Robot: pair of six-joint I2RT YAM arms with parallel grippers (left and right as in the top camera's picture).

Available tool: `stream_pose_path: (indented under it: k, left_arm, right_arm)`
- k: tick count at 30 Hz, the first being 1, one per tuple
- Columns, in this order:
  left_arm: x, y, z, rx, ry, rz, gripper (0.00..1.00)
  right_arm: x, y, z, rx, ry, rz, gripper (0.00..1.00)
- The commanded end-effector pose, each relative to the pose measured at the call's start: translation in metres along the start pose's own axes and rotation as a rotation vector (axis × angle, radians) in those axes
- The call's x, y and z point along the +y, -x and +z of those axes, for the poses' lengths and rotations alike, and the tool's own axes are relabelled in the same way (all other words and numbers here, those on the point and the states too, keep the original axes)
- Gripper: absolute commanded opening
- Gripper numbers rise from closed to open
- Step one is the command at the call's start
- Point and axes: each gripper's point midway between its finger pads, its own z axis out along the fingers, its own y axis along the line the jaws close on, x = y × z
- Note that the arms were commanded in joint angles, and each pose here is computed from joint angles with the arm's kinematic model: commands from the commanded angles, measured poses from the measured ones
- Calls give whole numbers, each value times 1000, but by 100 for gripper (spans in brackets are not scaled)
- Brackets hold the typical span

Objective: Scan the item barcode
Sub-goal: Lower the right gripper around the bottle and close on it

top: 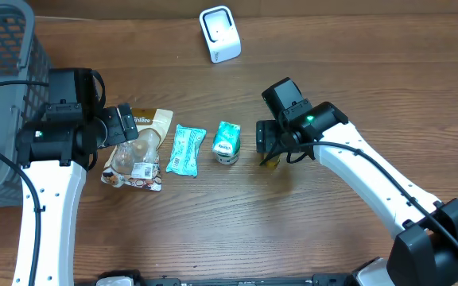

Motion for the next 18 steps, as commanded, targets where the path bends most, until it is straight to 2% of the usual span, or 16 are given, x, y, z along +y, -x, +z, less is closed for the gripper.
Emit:
stream_pose_path:
  k: [1,7,9,11,17,18]
  left_arm:
    - [-4,4,-2,-9,-7,-4,100]
    - [-4,4,-2,-9,-7,-4,99]
    - [-4,4,-2,-9,-8,-4,99]
    - [-4,4,-2,-9,-7,-5,99]
    - [-4,4,-2,-9,-7,-4,100]
    - [-4,4,-2,-9,-7,-4,100]
  right_arm:
    - [-3,4,-1,-18,-21,9,81]
    - [-3,2,-1,-9,-21,7,79]
    - [-2,4,-1,-16,-17,8,84]
    - [0,7,-2,-26,-12,9,100]
    - [2,11,-2,-46,-2,12,100]
    - [2,11,-2,-43,-3,16,96]
